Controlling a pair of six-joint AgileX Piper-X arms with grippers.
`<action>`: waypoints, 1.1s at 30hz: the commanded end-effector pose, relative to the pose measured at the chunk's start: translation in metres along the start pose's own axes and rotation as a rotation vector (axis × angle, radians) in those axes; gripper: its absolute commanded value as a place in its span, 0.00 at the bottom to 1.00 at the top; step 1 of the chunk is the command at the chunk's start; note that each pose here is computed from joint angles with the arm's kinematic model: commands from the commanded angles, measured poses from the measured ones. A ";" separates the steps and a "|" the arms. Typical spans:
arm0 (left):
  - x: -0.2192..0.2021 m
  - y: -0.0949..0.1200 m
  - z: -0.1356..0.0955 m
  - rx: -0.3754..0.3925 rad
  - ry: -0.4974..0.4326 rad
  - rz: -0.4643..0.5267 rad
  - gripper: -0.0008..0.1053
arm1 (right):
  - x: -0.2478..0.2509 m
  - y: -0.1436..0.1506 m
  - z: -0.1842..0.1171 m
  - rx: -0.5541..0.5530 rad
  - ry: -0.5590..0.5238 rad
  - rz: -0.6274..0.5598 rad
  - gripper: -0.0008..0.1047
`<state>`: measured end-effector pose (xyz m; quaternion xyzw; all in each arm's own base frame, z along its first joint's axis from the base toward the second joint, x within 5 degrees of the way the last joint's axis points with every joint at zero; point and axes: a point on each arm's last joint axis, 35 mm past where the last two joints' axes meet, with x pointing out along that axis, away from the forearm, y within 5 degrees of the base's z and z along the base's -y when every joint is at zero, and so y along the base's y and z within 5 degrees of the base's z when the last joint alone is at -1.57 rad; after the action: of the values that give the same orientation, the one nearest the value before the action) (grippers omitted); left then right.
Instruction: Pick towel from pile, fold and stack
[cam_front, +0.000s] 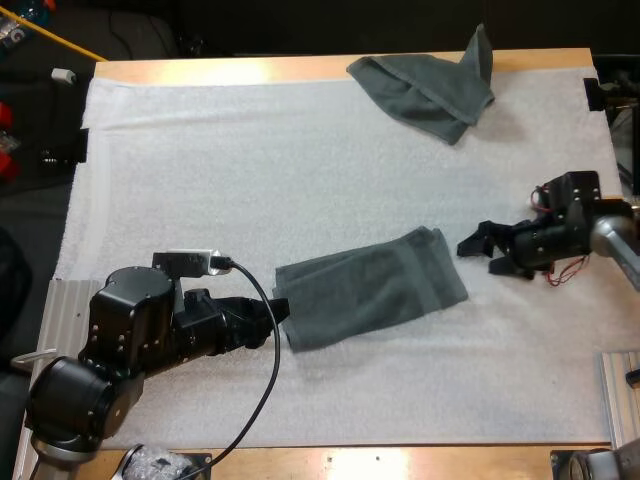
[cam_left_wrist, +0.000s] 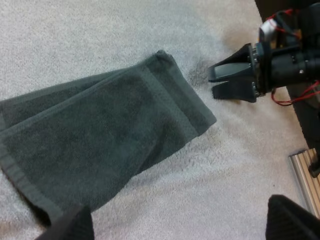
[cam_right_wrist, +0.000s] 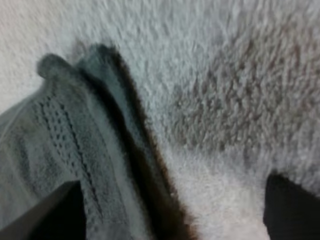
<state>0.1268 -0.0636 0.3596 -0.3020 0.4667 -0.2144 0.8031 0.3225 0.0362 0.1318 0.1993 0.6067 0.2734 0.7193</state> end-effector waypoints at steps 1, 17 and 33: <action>-0.002 -0.001 0.001 -0.005 -0.018 0.004 0.65 | 0.007 0.004 0.001 -0.015 0.014 0.018 0.70; -0.002 -0.001 0.000 -0.005 -0.015 0.001 0.65 | 0.059 0.041 -0.011 -0.025 0.149 -0.041 0.54; 0.000 0.000 -0.004 0.013 0.055 -0.043 0.65 | 0.018 0.063 -0.020 -0.055 0.144 -0.209 0.01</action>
<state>0.1247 -0.0649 0.3583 -0.3016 0.4791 -0.2390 0.7889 0.2976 0.0961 0.1476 0.1105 0.6672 0.2347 0.6982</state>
